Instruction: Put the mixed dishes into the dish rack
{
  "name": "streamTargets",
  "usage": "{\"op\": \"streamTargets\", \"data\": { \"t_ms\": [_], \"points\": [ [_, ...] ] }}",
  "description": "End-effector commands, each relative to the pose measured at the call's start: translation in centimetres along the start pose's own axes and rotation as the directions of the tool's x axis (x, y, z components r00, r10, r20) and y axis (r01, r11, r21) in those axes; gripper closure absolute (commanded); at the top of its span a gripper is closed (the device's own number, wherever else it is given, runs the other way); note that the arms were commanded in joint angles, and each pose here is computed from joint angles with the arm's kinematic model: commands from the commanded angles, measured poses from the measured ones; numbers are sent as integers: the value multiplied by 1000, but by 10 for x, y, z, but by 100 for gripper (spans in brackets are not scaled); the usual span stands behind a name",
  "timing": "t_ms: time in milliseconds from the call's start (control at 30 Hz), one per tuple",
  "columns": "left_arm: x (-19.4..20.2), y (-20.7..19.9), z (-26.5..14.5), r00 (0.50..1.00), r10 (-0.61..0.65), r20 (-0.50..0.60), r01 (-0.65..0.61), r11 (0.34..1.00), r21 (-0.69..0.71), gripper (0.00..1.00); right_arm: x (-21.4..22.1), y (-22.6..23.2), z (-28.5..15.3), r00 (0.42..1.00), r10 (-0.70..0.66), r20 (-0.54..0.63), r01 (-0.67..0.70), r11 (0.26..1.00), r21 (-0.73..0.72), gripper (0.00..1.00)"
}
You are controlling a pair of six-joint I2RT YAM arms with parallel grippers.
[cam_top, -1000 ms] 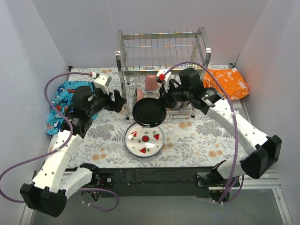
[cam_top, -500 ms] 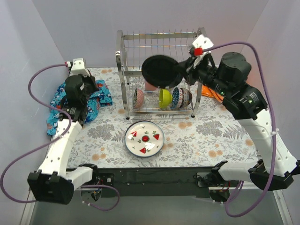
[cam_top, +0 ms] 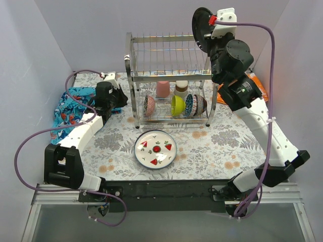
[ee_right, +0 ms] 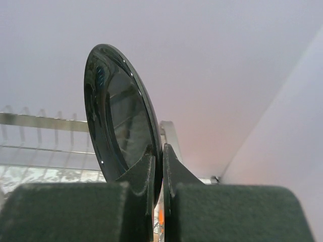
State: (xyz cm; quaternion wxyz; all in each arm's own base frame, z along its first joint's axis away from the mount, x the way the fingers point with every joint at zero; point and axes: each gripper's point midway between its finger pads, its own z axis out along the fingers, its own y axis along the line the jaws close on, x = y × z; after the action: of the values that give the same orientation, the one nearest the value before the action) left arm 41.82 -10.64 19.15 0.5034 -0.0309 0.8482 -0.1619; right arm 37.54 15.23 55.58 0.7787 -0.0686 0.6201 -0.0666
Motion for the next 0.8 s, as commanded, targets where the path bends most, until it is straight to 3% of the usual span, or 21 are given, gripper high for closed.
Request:
{"op": "streamTargets", "data": {
  "t_ms": [0,300,767],
  "points": [
    [-22,-48,-6,997,4,82,-17,988,153,100,-23,-43,1,997,56,51,-67,968,241,99],
    [11,-78,-18,1000,-24,6,21,947,321,100,9,-41,0,999,-38,-38,46,962,269,99],
    [11,-91,-51,998,-31,49,11,936,351,100,50,-31,27,974,-141,-176,190,932,308,99]
  ]
}}
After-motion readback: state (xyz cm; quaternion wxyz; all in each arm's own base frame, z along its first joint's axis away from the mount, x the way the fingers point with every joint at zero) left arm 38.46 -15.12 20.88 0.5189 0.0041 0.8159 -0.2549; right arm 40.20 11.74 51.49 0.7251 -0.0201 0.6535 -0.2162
